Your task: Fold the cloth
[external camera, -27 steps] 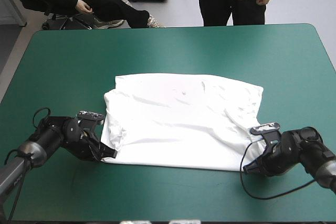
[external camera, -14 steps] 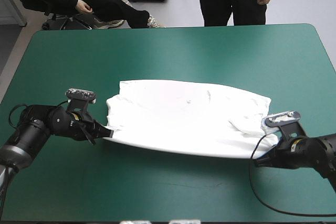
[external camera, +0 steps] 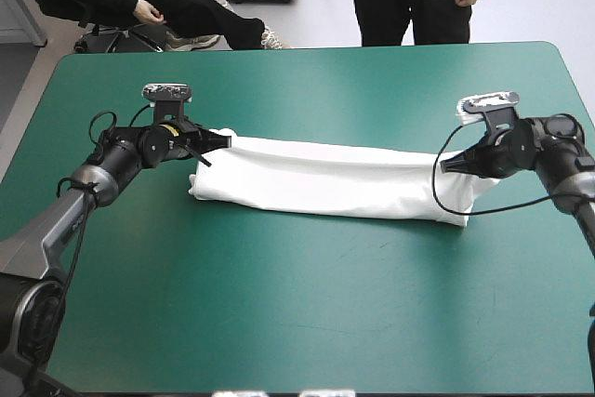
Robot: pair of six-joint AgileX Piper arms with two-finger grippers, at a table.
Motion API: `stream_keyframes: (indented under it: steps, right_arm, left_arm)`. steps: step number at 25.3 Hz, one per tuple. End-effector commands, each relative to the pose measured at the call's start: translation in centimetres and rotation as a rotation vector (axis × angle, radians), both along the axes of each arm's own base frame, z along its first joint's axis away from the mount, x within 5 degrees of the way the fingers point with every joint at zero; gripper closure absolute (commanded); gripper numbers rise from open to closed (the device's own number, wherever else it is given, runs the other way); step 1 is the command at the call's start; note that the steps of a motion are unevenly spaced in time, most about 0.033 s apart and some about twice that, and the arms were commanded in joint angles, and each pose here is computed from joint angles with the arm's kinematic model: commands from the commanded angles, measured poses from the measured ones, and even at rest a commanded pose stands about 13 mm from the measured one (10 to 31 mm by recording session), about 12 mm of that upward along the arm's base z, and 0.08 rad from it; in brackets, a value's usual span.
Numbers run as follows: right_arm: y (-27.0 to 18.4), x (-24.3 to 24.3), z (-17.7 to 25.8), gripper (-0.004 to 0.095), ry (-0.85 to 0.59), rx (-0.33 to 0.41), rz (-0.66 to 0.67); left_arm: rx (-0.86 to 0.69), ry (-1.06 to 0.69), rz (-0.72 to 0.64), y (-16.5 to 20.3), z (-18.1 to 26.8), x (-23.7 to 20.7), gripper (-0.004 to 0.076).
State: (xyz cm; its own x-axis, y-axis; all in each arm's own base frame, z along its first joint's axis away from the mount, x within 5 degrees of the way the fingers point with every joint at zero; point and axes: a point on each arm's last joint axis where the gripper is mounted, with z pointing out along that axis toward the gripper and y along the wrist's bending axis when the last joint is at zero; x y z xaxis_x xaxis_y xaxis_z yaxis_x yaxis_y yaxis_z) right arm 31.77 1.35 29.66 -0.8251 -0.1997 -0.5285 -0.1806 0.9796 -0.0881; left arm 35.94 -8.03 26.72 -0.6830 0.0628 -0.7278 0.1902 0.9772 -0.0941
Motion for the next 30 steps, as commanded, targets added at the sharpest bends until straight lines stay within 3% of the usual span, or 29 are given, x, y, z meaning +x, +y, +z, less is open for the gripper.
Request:
stream_keyframes:
  steps: [1,4,8,11,13,16,18,22,25,30]
  right_arm:
    - [0.0,2.1,1.5,0.0908,-0.090,0.020,0.012]
    - [0.0,2.8,1.2,0.0836,-0.081,0.020,0.012]
    - [0.0,3.1,1.7,0.0615,-0.102,0.021,0.011]
    - [-0.5,3.3,2.4,0.0407,-0.123,0.020,-0.012]
    - [-1.1,3.3,3.0,0.0321,-0.131,0.018,-0.033]
    - [-1.9,2.7,4.3,0.0301,-0.144,0.020,-0.057]
    - [-2.4,2.0,5.2,0.0300,-0.160,0.021,-0.072]
    - [-2.4,-0.7,7.1,0.0300,-0.153,0.021,-0.073]
    - [-2.6,-1.7,5.5,0.0301,-0.101,0.020,-0.079]
    - [-3.6,-2.0,3.0,0.0303,-0.074,0.049,-0.119]
  left_arm:
    - [-0.036,-0.102,0.019,-0.2,1.7,1.0,0.0741]
    - [-0.033,-0.088,0.019,-0.3,1.1,1.3,0.0740]
    - [-0.032,-0.116,0.017,-0.3,1.5,1.5,0.0665]
    - [-0.037,-0.144,0.017,-0.4,2.3,1.8,0.0485]
    - [-0.042,-0.164,0.016,-0.4,3.1,2.0,0.0338]
    - [-0.046,-0.174,0.011,-0.5,4.2,2.3,0.0208]
    - [-0.066,-0.170,0.007,-0.8,4.9,2.3,0.0204]
    - [-0.058,-0.108,-0.168,-4.0,5.1,1.1,0.0204]
    - [-0.086,-0.064,-0.387,-8.6,4.1,-0.4,0.0204]
    - [-0.151,-0.018,-0.487,-12.4,2.0,-0.9,0.0204]
